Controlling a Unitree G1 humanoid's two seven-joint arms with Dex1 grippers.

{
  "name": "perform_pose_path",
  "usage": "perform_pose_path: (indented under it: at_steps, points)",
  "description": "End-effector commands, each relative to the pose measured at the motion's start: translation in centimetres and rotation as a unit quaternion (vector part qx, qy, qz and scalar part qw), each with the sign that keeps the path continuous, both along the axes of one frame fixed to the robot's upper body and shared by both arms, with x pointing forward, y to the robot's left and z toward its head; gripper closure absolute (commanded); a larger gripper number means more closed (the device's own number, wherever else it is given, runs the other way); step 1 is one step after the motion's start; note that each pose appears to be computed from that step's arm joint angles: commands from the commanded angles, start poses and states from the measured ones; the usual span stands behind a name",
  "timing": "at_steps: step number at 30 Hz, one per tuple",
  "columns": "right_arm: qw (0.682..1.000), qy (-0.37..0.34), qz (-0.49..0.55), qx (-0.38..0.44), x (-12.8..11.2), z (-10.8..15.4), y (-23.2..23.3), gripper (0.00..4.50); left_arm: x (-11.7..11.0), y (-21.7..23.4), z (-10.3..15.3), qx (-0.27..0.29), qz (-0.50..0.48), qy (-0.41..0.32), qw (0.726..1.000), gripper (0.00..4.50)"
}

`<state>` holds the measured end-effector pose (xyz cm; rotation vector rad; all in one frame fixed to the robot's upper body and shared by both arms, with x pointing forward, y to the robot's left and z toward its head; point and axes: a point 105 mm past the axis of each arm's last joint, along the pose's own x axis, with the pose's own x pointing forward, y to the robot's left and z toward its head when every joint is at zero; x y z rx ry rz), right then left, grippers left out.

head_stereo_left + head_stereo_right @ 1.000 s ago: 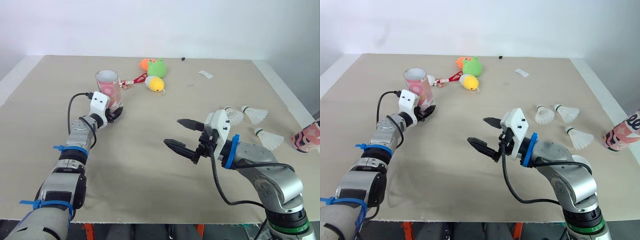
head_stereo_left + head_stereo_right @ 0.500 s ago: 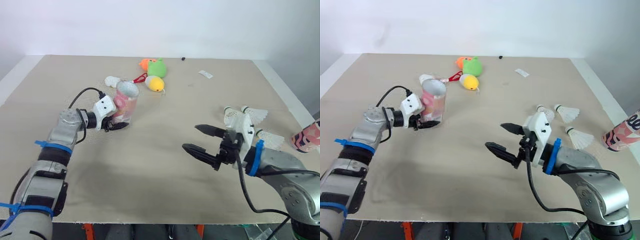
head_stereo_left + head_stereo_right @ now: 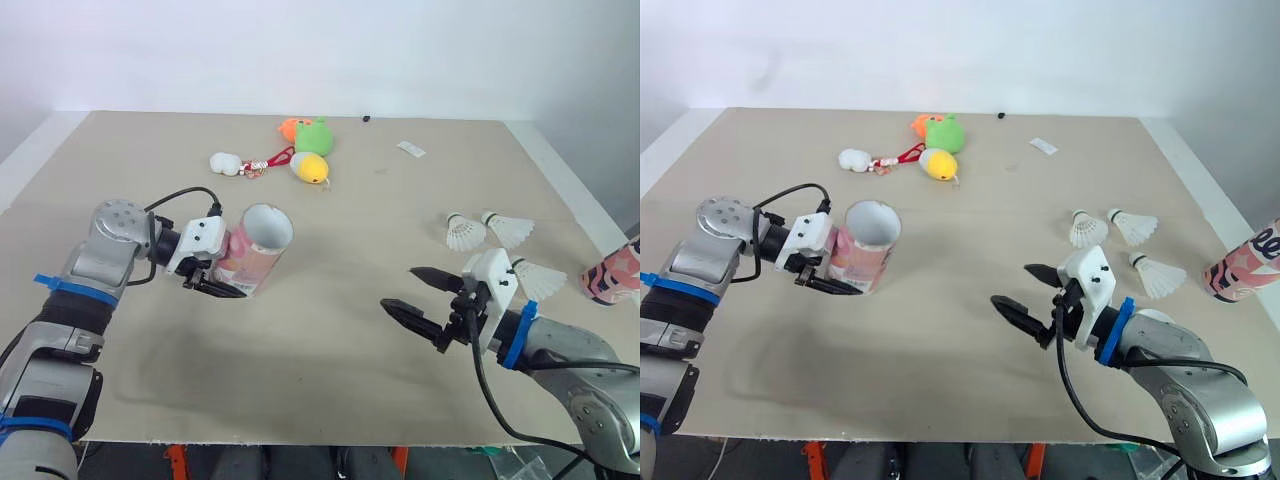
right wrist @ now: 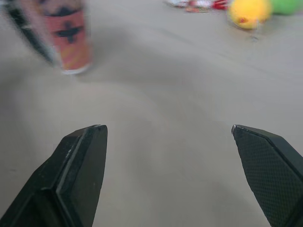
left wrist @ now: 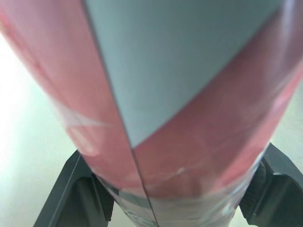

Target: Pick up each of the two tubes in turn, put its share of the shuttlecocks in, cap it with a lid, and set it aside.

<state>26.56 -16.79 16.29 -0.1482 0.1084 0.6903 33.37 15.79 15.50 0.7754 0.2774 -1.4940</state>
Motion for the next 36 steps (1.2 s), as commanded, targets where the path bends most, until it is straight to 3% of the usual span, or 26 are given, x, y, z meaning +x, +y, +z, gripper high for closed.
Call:
perform_pose_path:
  at_steps: [1,10,17,21,36]
  points:
    - [0.997,-0.035,-0.069,-0.016,1.1,0.8,-1.9,0.00,-0.5,-0.2,0.1,0.014,-0.016,-0.005,1.000,1.80]
    - [0.981,-0.056,-0.184,-0.023,4.7,0.7,-2.5,0.00,-1.7,-0.3,-1.3,0.051,-0.022,0.043,0.998,1.80]
    - [0.959,-0.025,-0.275,-0.061,7.8,-1.7,-3.6,0.00,-2.3,0.6,-2.2,0.099,-0.008,0.070,0.993,1.80]
    - [0.945,-0.029,-0.319,-0.065,9.3,-1.8,-4.3,0.00,-2.3,1.1,-2.4,0.115,-0.002,0.069,0.991,1.80]
    - [0.927,-0.036,-0.359,-0.097,15.5,-3.2,-4.5,0.00,-2.7,0.9,-2.4,0.114,-0.002,0.064,0.991,1.80]
